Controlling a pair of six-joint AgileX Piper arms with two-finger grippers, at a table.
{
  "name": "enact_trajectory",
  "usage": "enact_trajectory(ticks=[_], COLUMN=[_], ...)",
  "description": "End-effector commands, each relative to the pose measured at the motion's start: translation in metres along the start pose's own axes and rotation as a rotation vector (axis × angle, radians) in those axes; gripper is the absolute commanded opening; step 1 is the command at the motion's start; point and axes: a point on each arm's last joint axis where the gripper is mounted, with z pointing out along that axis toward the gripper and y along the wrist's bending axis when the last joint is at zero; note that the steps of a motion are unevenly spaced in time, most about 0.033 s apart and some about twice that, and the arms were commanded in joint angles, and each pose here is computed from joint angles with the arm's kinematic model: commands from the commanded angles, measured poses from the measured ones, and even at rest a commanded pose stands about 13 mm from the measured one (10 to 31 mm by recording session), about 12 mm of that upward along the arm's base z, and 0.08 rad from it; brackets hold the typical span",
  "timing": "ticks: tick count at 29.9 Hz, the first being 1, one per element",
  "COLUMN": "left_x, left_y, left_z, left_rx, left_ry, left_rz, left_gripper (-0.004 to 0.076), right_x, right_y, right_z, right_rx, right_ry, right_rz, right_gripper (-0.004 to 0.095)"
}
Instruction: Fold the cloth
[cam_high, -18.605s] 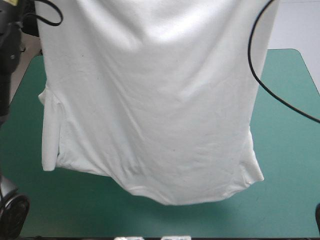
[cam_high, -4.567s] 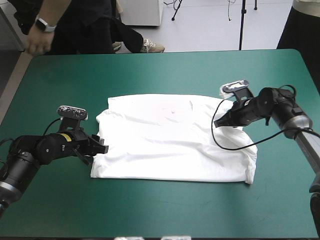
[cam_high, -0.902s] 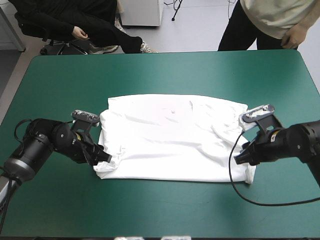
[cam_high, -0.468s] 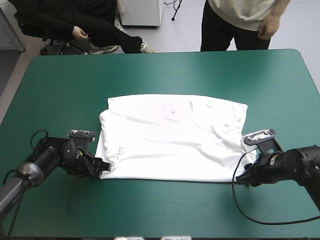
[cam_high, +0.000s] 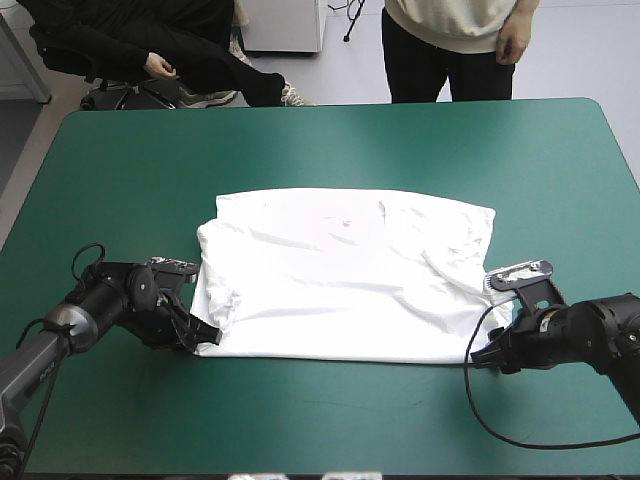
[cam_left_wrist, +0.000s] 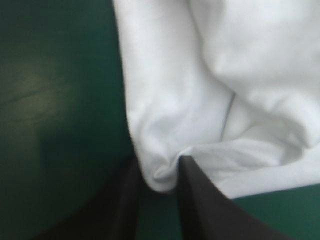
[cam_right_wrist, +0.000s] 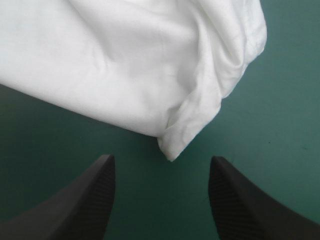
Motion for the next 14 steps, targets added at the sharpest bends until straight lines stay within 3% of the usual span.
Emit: enact_trajectory(ticks=[1, 14], left_x=[-0.002, -0.002], left_y=[-0.007, -0.007], left_z=[0.012, 0.012], left_rx=[0.077, 0.075], left_ry=[-0.009, -0.013], left_rz=[-0.043, -0.025], left_gripper=[-0.0015, -0.0017], right_x=[-0.004, -0.008], right_y=[-0.004, -0.007], right_z=[-0.006, 0.034], right_rx=[0.037, 0.039], right_ry=[-0.052, -0.001], right_rz=[0.023, 0.072], right_gripper=[0.0531, 0.0498])
